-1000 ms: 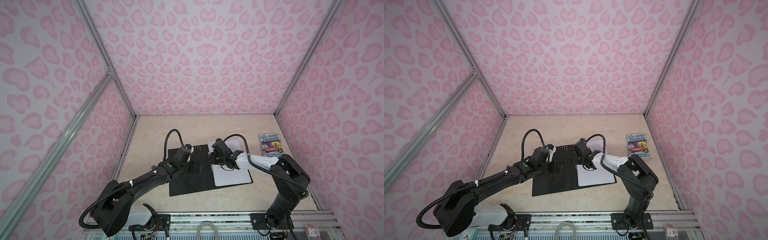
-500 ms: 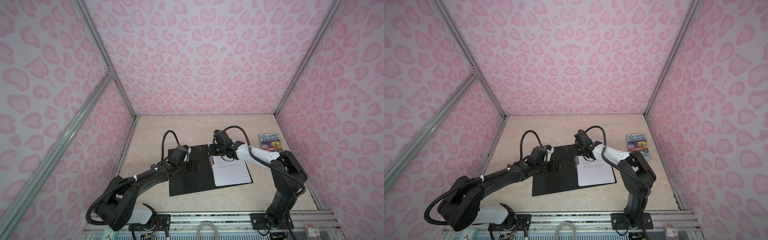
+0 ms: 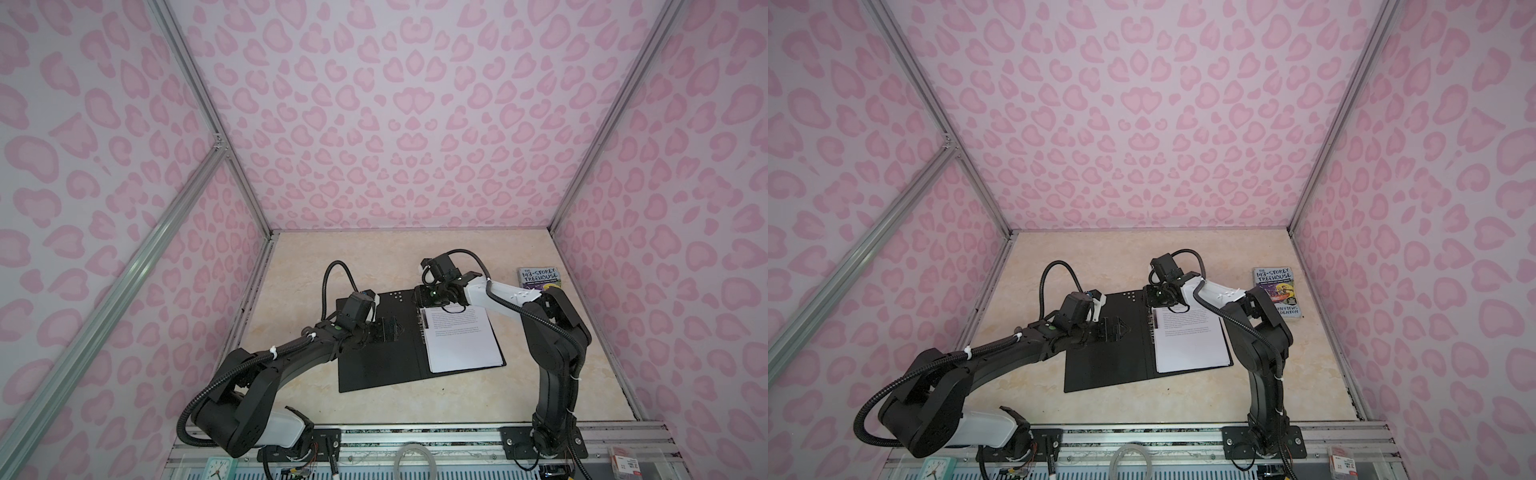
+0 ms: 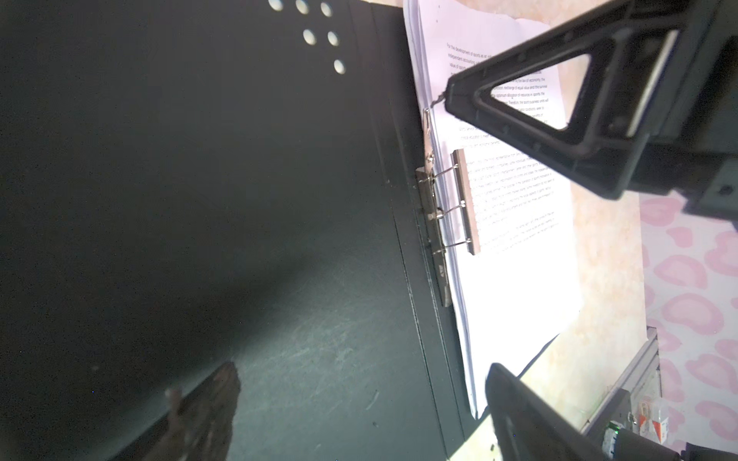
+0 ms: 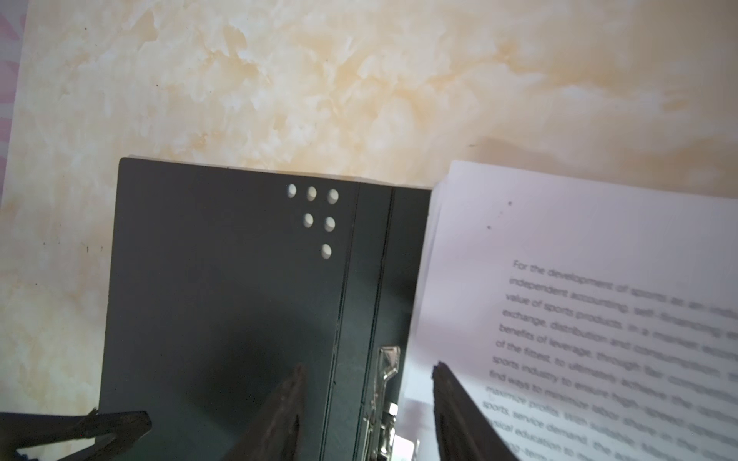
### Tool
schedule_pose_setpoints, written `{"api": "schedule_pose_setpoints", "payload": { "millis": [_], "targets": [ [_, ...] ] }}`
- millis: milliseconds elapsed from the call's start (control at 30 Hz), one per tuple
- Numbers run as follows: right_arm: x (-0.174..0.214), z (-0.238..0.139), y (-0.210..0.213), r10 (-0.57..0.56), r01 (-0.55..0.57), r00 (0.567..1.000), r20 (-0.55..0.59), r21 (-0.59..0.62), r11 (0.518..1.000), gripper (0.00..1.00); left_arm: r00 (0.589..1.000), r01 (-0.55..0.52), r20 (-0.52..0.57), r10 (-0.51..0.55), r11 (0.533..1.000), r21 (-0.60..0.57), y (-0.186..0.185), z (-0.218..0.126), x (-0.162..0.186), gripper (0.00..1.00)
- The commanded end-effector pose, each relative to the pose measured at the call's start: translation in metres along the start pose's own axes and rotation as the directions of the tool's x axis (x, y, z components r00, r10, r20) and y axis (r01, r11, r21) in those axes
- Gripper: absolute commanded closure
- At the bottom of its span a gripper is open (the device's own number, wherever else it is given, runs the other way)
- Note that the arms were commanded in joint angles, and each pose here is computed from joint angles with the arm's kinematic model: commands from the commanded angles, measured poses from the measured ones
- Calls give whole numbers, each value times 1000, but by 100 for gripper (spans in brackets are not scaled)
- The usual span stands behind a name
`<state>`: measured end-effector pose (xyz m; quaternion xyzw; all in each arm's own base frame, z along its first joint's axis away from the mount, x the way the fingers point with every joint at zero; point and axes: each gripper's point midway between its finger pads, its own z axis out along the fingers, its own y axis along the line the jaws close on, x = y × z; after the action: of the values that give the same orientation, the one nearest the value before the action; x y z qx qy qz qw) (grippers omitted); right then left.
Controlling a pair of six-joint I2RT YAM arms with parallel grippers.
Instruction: Put the files into the folder
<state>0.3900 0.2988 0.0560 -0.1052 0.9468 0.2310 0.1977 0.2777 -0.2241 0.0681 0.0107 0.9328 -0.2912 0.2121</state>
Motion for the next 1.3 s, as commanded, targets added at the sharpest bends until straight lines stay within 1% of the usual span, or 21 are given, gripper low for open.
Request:
{"api": "schedule_pose_setpoints", "payload": {
  "millis": [0, 567, 833, 1267],
  "targets": [
    [8, 8, 4, -19, 18, 999, -40, -32, 999, 48, 1000, -8, 10, 8, 1000, 7, -2, 2, -3, 3],
    [19, 24, 2, -3, -2, 994, -109, -42, 999, 48, 1000, -10, 10, 10, 1000, -3, 0, 3, -4, 3],
    [17, 22, 20, -47, 35, 992, -118, -103, 994, 49, 1000, 1, -14, -1, 1000, -6, 2, 8, 0, 3],
    [15, 11, 38, -106, 89, 988, -114, -147, 985, 52, 1000, 6, -25, -6, 1000, -10, 3, 11, 1, 3]
  ]
}}
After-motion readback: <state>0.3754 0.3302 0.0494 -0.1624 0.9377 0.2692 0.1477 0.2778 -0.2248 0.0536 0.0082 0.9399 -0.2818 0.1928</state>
